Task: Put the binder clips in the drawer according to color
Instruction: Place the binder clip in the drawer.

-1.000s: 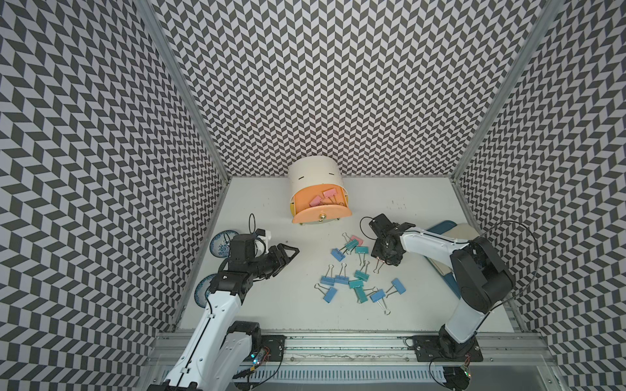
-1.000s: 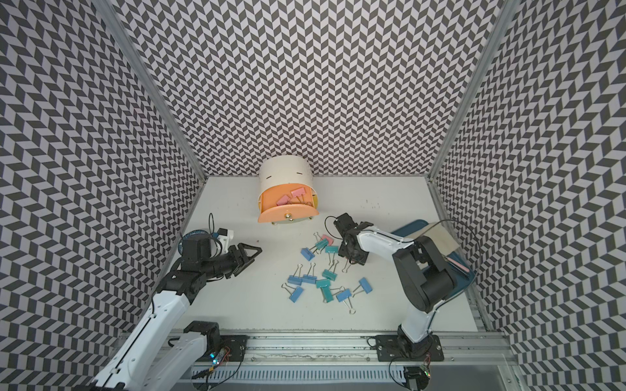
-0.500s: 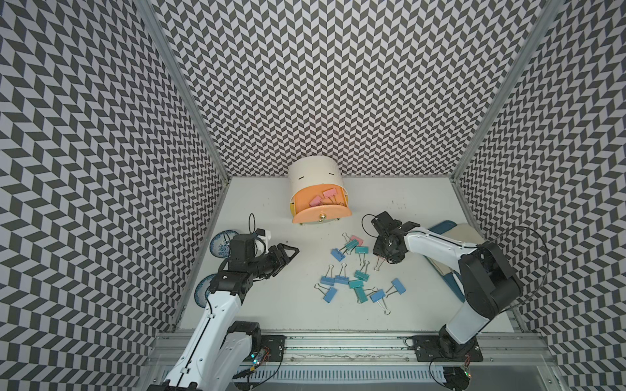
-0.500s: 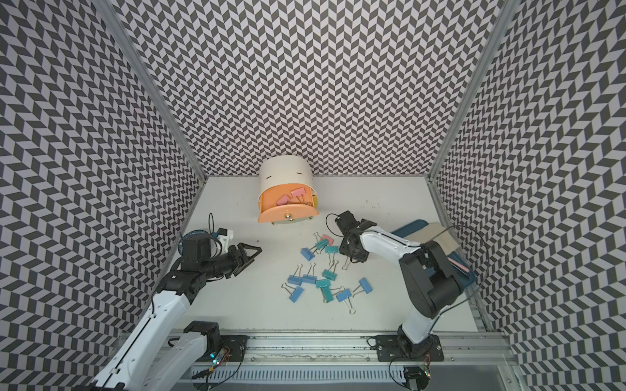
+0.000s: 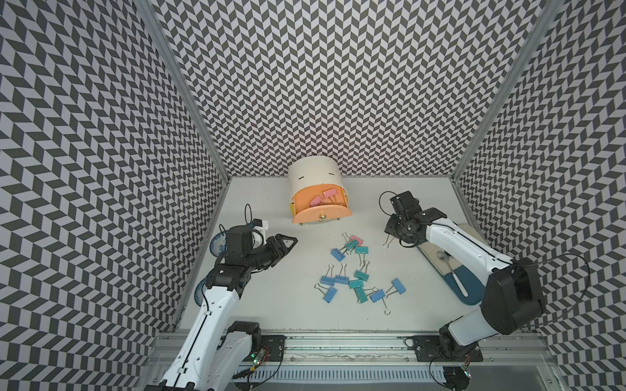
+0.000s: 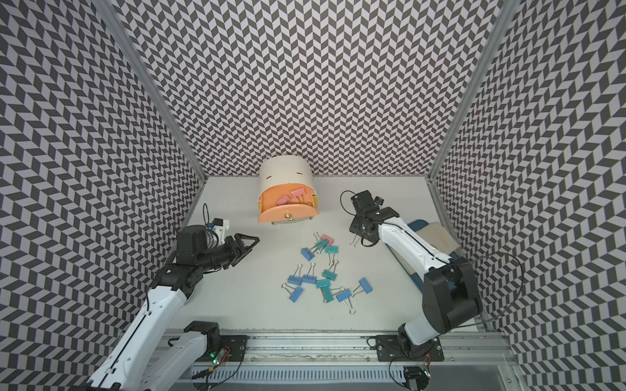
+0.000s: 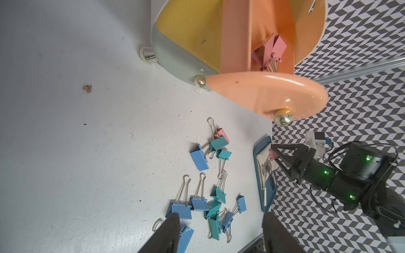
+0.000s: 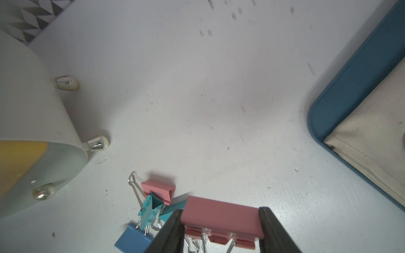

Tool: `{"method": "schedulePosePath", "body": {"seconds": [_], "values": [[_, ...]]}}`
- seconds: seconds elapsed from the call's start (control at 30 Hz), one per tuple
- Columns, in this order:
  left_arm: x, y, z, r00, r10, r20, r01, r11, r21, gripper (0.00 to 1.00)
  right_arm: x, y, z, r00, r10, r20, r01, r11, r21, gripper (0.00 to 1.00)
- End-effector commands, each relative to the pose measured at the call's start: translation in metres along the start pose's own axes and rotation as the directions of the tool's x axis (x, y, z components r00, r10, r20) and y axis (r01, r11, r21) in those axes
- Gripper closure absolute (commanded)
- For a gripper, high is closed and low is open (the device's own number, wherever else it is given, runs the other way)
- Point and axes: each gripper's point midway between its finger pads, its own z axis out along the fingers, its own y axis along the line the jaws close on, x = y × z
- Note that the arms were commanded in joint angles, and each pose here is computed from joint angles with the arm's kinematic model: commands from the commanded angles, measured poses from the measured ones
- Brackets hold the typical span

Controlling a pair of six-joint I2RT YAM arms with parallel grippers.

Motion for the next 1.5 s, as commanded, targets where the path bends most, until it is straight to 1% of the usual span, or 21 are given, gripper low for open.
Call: {"method": "schedulePosePath", "body": {"seconds": [0.0, 0.33, 0.53, 0.8, 1.1, 1.27, 1.47], "values": [[-0.018, -0.016, -0.007, 0.998, 0.045, 0.051, -0.045, 0.999, -0.003, 0.36, -0.027, 0.004, -0.024, 0.997, -0.006, 0.076, 0.008, 0.999, -0.031, 0.58], [-0.054, -0.051, -0.016, 0.987, 0.117, 0.112, -0.117, 0.993, -0.002, 0.36, -0.074, 0.029, -0.068, 0.981, 0.018, 0.192, 0.008, 0.991, -0.134, 0.57], [-0.071, -0.069, -0.018, 0.980, 0.143, 0.135, -0.147, 0.989, 0.014, 0.36, -0.089, 0.056, -0.088, 0.979, 0.010, 0.204, 0.039, 0.972, -0.231, 0.56], [-0.089, -0.092, -0.020, 0.974, 0.163, 0.154, -0.173, 0.984, 0.050, 0.36, -0.106, 0.095, -0.118, 0.979, 0.028, 0.200, 0.052, 0.922, -0.384, 0.56], [-0.100, -0.110, -0.016, 0.973, 0.171, 0.153, -0.188, 0.977, 0.100, 0.36, -0.102, 0.137, -0.132, 0.987, 0.006, 0.162, 0.077, 0.861, -0.502, 0.57], [-0.101, -0.116, -0.013, 0.975, 0.171, 0.143, -0.190, 0.973, 0.131, 0.36, -0.090, 0.169, -0.136, 0.989, -0.042, 0.140, 0.114, 0.822, -0.558, 0.57], [-0.098, -0.115, -0.013, 0.977, 0.165, 0.139, -0.184, 0.973, 0.139, 0.36, -0.071, 0.218, -0.148, 0.984, -0.103, 0.146, 0.173, 0.759, -0.628, 0.56]]}}
